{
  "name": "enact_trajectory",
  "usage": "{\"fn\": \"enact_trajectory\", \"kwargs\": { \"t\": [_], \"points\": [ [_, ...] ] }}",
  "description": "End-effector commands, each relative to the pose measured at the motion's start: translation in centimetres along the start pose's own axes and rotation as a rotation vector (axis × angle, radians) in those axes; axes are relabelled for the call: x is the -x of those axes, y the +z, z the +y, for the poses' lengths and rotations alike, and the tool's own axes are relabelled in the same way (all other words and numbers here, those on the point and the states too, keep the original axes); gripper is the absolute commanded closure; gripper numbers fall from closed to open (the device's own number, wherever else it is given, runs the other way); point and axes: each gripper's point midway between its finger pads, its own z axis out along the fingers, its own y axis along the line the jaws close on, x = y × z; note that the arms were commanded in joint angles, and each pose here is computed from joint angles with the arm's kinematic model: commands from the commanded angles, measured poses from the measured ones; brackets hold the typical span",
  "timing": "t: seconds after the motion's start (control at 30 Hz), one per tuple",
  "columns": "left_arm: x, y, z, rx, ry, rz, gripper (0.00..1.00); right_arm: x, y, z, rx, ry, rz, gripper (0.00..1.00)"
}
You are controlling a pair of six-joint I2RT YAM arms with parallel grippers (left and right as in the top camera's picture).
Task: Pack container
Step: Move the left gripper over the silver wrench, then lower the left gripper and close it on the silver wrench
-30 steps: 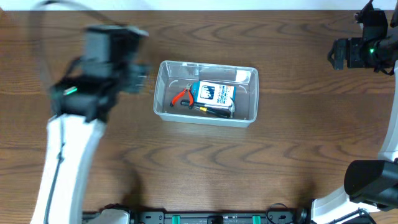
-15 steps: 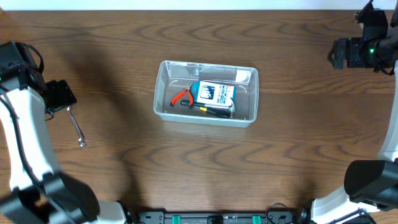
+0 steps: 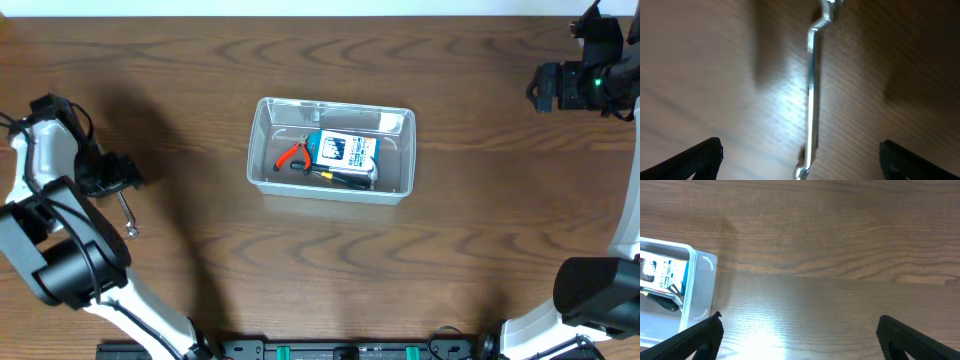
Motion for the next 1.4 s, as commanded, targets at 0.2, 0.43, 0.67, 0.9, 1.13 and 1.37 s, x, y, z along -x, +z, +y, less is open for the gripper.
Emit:
{"fn": "enact_trajectory", "kwargs": {
  "t": [0.2,0.43,0.67,0.9,1.13,1.37],
  "points": [
    [-0.8,3.4,-1.6,-0.085,0.073,0.089,0.02,-0.4,-0.3,0.0,0.001,-0.012,0.01,0.01],
    [-0.6,3.9,-1.6,-0.085,0.073,0.087,0.02,-0.5,-0.3,0.0,0.002,-0.012,0.014,0.01],
    [-0.8,4.8,-1.7,-0.085,0.073,0.082,0.02,-0.7,-0.3,0.1,0.004,-0.011,0.02,0.01],
    [-1.6,6.1,-1.8,-0.085,0.073,0.087,0.02,-0.7,-0.3,0.1,0.004,-0.01,0.021,0.01],
    [-2.0,6.5,-1.8,-0.085,0.074,0.097,0.01,-0.7,-0.3,0.1,0.004,-0.018,0.021,0.01],
    [-2.0,6.5,-1.8,-0.085,0.073,0.097,0.35,-0.7,-0.3,0.1,0.004,-0.017,0.021,0.01]
  ]
}}
